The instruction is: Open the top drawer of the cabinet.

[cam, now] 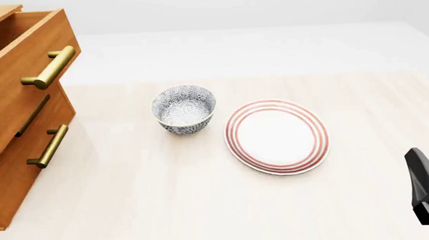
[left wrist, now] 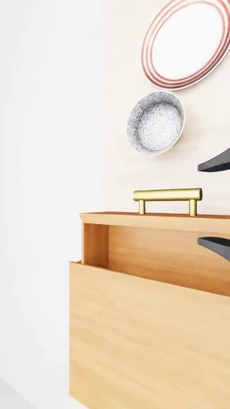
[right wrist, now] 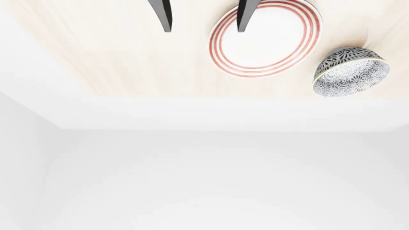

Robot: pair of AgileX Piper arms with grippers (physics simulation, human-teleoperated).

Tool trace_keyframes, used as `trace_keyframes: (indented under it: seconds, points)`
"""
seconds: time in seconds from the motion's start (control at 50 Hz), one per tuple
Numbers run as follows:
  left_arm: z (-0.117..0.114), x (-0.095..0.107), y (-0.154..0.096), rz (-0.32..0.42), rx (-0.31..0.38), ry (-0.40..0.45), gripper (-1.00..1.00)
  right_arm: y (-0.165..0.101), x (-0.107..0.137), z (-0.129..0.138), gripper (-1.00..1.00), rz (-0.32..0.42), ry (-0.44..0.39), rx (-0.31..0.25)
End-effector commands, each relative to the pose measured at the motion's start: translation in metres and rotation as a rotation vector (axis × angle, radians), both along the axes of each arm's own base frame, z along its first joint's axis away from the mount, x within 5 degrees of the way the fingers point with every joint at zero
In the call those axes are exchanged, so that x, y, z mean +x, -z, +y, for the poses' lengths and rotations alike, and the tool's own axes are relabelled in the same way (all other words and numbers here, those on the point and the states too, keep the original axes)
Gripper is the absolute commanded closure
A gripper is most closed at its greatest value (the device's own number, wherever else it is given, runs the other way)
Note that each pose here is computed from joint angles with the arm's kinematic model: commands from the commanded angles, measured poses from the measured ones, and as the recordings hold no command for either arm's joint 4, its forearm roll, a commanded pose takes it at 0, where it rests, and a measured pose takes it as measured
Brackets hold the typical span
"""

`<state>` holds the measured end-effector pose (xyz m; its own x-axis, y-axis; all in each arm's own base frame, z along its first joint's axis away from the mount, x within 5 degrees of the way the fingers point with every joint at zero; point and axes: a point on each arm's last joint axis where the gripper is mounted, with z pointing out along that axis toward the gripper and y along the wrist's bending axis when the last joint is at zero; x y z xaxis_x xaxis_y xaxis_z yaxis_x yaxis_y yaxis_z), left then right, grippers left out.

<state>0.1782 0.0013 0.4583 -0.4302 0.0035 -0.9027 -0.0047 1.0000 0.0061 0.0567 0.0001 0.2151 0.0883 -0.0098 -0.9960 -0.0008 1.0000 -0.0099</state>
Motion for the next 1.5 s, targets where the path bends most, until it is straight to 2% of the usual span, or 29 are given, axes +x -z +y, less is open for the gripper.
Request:
trace_keyframes:
  seconds: [0.02,0.24,0.7,0.94,1.5]
  points:
    - [-0.001,0.013,0.001,0.059,-0.007,0.002,-1.00,0.000,0.000,0.000,-1.00,0.000,0.000,0.000]
    - [-0.002,0.019,0.000,0.085,-0.014,0.005,-1.00,0.000,0.000,0.000,-1.00,0.000,0.000,0.000]
    - [0.003,0.014,0.008,0.097,-0.027,-0.027,-1.00,0.000,0.000,0.000,-1.00,0.000,0.000,0.000]
    - [0.007,0.016,0.022,0.129,-0.034,-0.054,-1.00,0.000,0.000,0.000,-1.00,0.000,0.000,0.000]
    - [0.002,0.028,0.045,0.145,-0.050,-0.036,-1.00,0.000,0.000,0.000,-1.00,0.000,0.000,0.000]
